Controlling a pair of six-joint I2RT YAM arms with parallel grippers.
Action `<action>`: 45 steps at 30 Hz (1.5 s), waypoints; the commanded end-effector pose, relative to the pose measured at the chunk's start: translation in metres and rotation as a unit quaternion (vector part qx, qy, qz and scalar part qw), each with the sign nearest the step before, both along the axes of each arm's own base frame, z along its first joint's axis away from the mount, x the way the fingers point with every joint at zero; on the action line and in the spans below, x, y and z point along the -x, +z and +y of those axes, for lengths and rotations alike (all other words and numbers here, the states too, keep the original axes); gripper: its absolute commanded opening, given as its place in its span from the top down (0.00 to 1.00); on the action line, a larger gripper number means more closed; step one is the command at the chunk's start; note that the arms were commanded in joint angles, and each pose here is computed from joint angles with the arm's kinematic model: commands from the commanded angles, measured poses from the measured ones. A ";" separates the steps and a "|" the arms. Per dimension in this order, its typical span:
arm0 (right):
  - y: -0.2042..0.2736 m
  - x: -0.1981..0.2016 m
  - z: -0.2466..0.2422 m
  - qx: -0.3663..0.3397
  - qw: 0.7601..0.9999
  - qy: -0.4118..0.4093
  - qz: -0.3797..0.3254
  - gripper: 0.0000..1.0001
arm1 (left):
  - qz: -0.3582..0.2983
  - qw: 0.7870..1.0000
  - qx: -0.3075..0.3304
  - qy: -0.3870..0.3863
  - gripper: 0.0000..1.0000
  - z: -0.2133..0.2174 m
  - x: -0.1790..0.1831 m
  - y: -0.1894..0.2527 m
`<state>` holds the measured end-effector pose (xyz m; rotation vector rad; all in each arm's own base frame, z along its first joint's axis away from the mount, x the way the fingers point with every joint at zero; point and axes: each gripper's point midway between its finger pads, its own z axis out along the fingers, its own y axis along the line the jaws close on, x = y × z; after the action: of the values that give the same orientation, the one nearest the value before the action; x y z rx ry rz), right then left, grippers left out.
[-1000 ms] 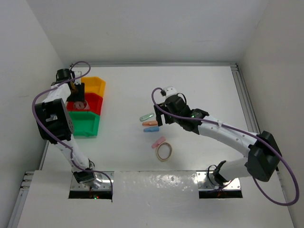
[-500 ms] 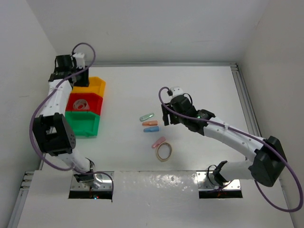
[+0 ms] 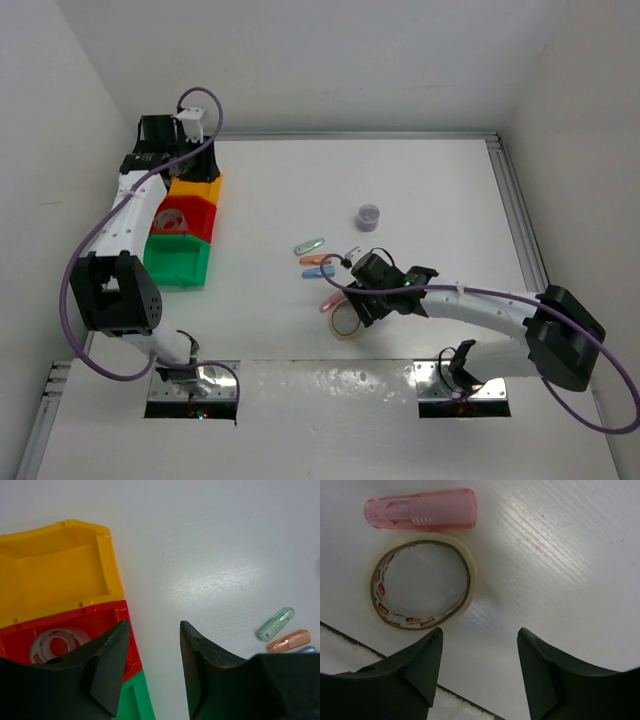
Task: Sort the stationery into containers
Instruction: Pick up the stationery from the corner of the board.
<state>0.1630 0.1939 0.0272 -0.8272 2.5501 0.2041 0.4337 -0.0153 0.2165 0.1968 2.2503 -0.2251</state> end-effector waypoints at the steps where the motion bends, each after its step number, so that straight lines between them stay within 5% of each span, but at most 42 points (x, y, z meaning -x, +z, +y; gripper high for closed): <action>1: -0.003 -0.013 0.016 -0.020 1.000 0.010 -0.022 0.40 | -0.019 1.000 0.010 -0.006 0.57 -0.009 0.004 0.012; 9: -0.024 -0.017 0.032 -0.036 0.999 0.025 -0.017 0.46 | -0.011 1.000 0.006 -0.014 0.57 -0.019 0.010 0.005; 19: -0.027 -0.025 0.014 -0.013 0.999 -0.013 -0.046 1.00 | -0.003 0.999 0.028 -0.021 0.55 -0.029 0.013 0.002; 25: 0.042 -0.062 0.023 -0.051 0.986 -0.074 -0.141 1.00 | 0.009 0.997 0.057 -0.049 0.55 -0.044 0.020 0.001; 31: 0.135 -0.141 0.035 -0.064 0.931 -0.212 -0.289 1.00 | 0.039 0.990 0.091 -0.100 0.51 -0.079 0.030 -0.009; 35: 0.175 -0.192 0.076 -0.062 0.913 -0.238 -0.325 1.00 | 0.048 0.983 0.096 -0.149 0.47 -0.108 0.042 -0.008; 39: 0.160 -0.222 0.109 -0.022 0.917 -0.241 -0.315 1.00 | 0.044 0.976 0.087 -0.197 0.45 -0.135 0.058 -0.002; 45: 0.162 -0.236 0.135 -0.067 0.916 -0.258 -0.300 1.00 | 0.046 0.978 0.065 -0.193 0.45 -0.140 0.063 -0.010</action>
<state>0.3940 0.3259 0.1646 -0.1945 2.0662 -0.0974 0.3742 -0.1562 0.1951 0.5414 2.3062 -0.6375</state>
